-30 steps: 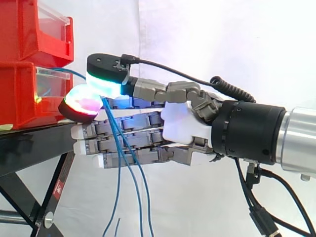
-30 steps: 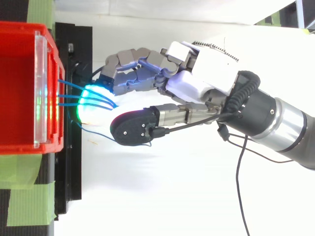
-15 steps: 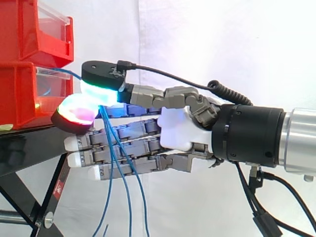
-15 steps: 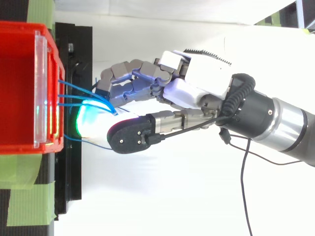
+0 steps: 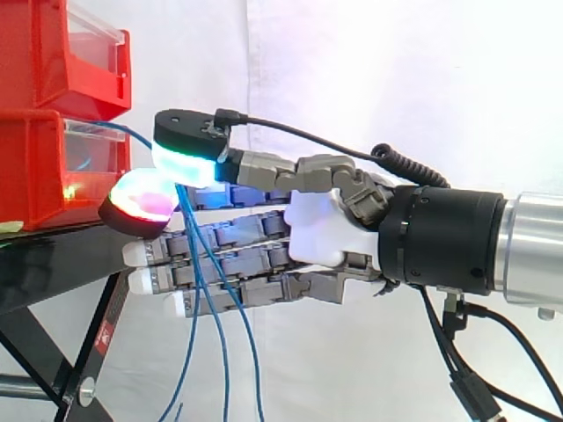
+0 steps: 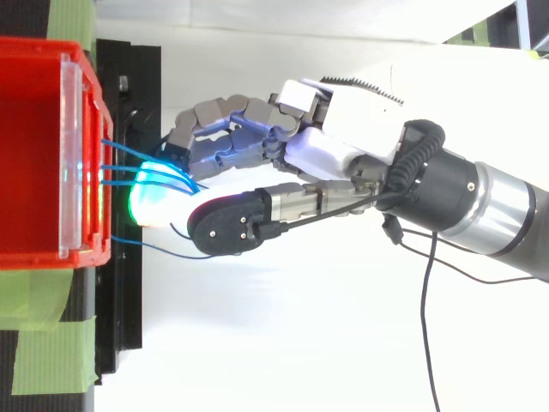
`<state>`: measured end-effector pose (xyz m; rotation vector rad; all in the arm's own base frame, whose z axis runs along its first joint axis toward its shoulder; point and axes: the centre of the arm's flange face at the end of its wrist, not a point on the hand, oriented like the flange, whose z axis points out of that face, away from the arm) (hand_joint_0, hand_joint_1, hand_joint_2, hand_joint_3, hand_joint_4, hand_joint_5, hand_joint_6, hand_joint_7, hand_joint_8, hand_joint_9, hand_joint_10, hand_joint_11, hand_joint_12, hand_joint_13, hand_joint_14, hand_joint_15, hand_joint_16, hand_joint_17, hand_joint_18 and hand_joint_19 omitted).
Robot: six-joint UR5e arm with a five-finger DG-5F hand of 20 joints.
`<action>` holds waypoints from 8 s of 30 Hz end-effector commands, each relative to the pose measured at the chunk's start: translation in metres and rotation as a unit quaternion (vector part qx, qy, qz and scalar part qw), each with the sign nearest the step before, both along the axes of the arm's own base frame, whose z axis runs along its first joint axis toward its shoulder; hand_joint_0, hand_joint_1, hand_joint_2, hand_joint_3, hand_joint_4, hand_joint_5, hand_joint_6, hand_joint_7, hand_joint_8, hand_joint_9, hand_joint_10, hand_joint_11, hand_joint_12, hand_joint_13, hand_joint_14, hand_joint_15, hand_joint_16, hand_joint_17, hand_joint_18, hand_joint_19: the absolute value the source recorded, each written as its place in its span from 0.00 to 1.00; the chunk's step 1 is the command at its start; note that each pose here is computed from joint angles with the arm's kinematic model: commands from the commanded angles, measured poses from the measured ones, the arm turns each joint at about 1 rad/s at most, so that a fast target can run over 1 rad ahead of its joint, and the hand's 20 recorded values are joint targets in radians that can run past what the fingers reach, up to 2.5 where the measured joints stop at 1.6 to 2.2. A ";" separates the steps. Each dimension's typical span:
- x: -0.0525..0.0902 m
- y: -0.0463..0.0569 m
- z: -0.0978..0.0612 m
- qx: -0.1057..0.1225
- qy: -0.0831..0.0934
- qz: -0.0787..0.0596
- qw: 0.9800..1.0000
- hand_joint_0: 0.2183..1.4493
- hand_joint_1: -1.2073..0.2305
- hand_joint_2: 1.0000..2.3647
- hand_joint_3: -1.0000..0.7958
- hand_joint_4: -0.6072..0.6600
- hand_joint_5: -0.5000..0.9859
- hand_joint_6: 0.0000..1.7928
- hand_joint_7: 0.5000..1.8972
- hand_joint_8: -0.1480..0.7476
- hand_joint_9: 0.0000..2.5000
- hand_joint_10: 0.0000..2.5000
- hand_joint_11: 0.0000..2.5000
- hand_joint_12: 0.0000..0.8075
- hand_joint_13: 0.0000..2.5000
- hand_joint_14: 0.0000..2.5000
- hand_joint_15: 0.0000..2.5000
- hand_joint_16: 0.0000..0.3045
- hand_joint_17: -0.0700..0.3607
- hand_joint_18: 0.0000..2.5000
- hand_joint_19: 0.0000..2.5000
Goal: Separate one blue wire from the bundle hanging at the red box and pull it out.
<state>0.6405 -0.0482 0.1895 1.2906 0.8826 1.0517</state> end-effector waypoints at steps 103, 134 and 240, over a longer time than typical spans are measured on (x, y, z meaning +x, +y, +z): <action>-0.013 -0.028 0.033 -0.018 0.018 0.011 1.000 0.31 0.41 0.00 0.54 0.68 0.23 0.51 0.29 0.67 0.34 0.00 0.19 0.66 0.61 0.01 0.41 0.22 0.51 0.33 0.10; -0.027 -0.038 0.053 -0.027 0.045 0.005 0.999 0.31 0.39 0.01 0.53 0.68 0.22 0.51 0.29 0.66 0.37 0.00 0.23 0.55 0.65 0.00 0.55 0.21 0.50 0.37 0.17; -0.047 -0.063 0.094 -0.109 0.074 -0.022 0.991 0.32 0.37 0.01 0.38 0.63 0.23 0.47 0.33 0.60 0.50 0.01 0.51 0.45 0.61 0.00 0.59 0.17 0.43 0.32 0.24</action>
